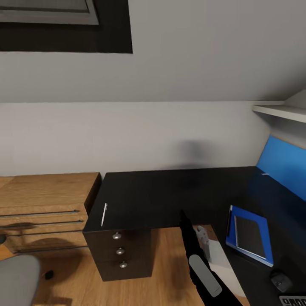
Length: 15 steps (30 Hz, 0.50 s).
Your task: In the bedroom, organize the workspace by keeping the computer under the desk, ensuring the monitor is on the desk, placing the keyboard on the desk next to the monitor, placing the mouse on the desk next to the keyboard, moving the folder from the swivel chair onto the desk next to the mouse, stacking the notebook on top of the folder with the pen on top of the notebook, and positioning the swivel chair next to the desk.
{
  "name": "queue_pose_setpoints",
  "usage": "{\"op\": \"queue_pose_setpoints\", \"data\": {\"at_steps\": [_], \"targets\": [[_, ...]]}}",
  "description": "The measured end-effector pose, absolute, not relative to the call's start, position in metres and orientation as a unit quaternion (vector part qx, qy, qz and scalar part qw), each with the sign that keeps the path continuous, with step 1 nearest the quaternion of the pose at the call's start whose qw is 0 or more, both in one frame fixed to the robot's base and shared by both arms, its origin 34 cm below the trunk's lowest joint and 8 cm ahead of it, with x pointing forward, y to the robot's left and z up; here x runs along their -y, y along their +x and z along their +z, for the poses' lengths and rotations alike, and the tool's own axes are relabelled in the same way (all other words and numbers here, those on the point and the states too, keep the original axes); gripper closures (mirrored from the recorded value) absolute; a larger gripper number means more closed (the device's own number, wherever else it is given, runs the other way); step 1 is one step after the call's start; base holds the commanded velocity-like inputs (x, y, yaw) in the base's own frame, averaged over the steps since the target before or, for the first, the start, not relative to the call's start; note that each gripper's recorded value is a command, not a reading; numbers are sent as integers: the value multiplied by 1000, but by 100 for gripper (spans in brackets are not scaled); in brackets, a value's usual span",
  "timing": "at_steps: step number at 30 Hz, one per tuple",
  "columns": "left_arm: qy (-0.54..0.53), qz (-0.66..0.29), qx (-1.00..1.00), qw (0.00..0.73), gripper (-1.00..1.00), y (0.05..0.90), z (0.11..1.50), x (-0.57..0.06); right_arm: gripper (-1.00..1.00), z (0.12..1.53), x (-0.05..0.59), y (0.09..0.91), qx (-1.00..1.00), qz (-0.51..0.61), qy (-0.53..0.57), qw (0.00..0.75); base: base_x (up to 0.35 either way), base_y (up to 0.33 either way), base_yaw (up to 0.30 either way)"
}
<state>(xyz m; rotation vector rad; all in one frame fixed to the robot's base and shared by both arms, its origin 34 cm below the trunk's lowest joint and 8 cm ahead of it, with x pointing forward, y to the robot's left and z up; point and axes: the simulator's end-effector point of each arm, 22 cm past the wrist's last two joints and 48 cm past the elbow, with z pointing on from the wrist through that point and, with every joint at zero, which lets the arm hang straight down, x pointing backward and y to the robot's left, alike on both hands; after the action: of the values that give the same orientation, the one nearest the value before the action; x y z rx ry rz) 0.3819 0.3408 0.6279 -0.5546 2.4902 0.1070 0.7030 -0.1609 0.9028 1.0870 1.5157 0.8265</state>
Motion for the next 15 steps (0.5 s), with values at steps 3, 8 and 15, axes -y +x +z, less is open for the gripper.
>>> {"op": "queue_pose_setpoints", "data": {"at_steps": [3,8,15], "targets": [[-207,40,-933,292,-100,383,629,-341,-100,903,161,703,-633,345,454,524,0,0,280],[-207,32,-925,316,-100,404,641,-342,-100,902,163,703,-633,344,455,524,0,0,280],[-173,-37,-898,403,-100,514,745,-319,-100,898,169,702,-637,328,459,525,0,0,280]]}}
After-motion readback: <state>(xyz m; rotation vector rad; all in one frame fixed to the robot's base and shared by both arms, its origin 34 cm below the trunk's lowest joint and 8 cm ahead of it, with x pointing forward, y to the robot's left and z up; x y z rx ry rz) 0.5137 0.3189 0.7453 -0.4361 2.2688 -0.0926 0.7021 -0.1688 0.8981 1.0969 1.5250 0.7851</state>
